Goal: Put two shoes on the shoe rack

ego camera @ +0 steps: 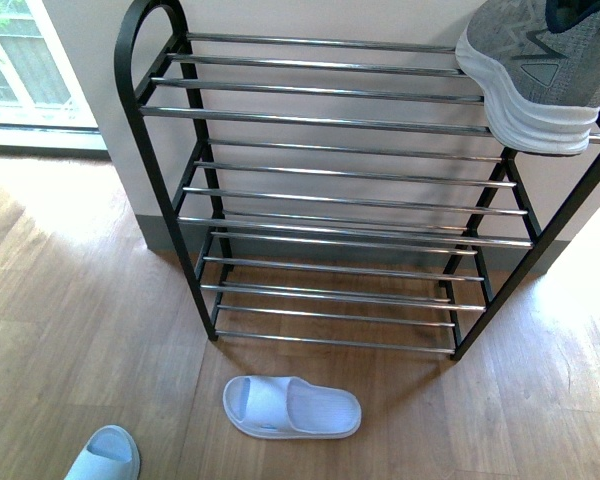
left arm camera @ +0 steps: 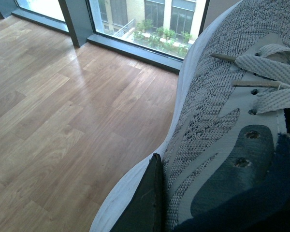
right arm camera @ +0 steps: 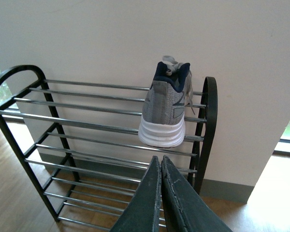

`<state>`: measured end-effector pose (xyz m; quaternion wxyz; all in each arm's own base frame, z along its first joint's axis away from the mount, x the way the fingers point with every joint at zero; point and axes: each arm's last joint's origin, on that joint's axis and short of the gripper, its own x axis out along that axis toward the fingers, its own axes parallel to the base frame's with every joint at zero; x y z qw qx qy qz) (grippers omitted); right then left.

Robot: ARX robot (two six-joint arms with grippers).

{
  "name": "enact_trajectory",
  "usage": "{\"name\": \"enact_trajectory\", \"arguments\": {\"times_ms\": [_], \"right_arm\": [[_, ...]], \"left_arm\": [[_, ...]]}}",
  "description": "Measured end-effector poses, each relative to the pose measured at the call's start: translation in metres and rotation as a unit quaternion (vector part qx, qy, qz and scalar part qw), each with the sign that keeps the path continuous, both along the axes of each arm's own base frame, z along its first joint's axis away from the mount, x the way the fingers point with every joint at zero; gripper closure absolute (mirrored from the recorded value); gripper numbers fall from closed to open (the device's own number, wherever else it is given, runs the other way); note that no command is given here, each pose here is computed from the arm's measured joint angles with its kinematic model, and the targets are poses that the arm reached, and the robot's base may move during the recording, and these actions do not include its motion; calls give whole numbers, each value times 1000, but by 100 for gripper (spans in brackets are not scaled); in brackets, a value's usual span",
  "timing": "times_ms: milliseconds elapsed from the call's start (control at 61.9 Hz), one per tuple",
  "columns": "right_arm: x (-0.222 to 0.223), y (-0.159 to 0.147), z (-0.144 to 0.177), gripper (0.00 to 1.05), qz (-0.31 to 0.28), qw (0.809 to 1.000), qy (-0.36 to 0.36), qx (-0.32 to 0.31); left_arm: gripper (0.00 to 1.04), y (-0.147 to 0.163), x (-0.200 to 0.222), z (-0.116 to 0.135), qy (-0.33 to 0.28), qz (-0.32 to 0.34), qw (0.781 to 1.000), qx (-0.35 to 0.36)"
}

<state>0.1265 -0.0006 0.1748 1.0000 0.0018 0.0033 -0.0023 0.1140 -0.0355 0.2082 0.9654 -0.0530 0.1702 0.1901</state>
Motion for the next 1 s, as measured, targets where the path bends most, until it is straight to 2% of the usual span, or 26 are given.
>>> {"name": "enact_trajectory", "arguments": {"times_ms": [1002], "right_arm": [[-29, 0, -5, 103, 0, 1000, -10, 0]], "left_arm": [[103, 0, 0, 0, 0, 0, 1000, 0]]}}
